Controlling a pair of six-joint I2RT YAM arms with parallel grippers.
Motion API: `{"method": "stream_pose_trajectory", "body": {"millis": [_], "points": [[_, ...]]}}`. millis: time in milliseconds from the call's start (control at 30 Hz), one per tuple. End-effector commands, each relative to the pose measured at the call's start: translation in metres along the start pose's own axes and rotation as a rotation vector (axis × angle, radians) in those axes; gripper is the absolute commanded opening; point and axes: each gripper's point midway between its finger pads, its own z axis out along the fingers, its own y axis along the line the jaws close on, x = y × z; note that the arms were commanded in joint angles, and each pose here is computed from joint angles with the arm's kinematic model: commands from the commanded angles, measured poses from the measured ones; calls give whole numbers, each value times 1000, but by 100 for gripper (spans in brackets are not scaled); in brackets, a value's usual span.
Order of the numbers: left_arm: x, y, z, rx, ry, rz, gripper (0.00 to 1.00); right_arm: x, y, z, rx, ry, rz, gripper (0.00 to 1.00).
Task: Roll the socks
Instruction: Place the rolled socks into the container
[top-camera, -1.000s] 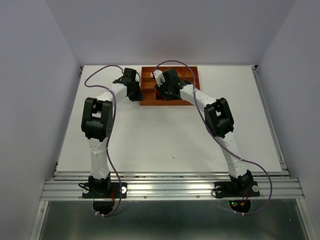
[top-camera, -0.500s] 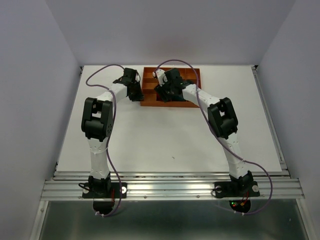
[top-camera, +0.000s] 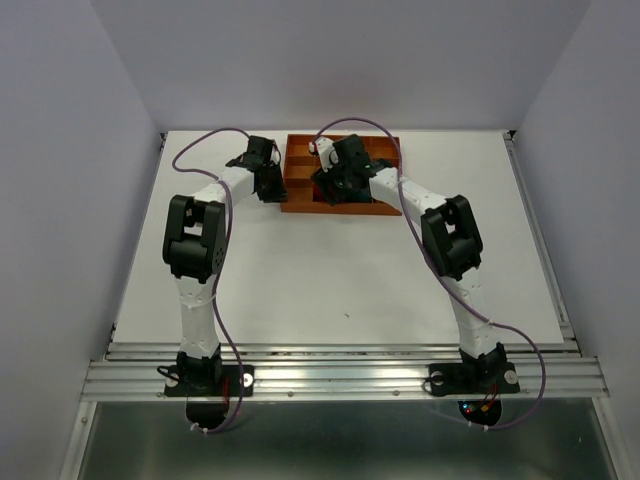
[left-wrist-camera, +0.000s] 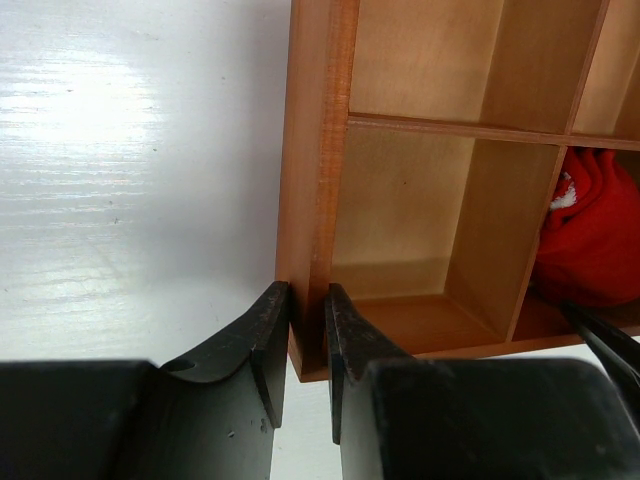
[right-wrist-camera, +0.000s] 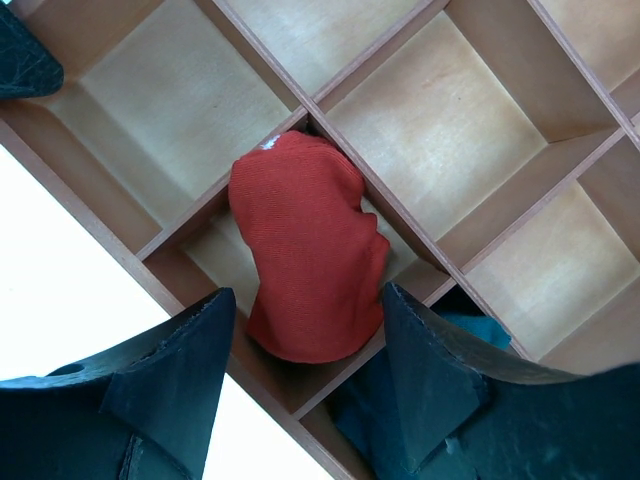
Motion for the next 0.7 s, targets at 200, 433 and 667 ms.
{"method": "stream_pose_trajectory", "body": {"millis": [200, 433, 667], "points": [[-6, -3, 4, 27, -13, -9, 0, -30, 20, -4, -65, -89, -39, 63], [-6, -2, 3, 26, -15, -8, 0, -33, 12, 8, -2, -87, -39, 63], [-5, -2, 5, 28, -11, -9, 0, -36, 11, 16, 0, -109, -39, 58]]}}
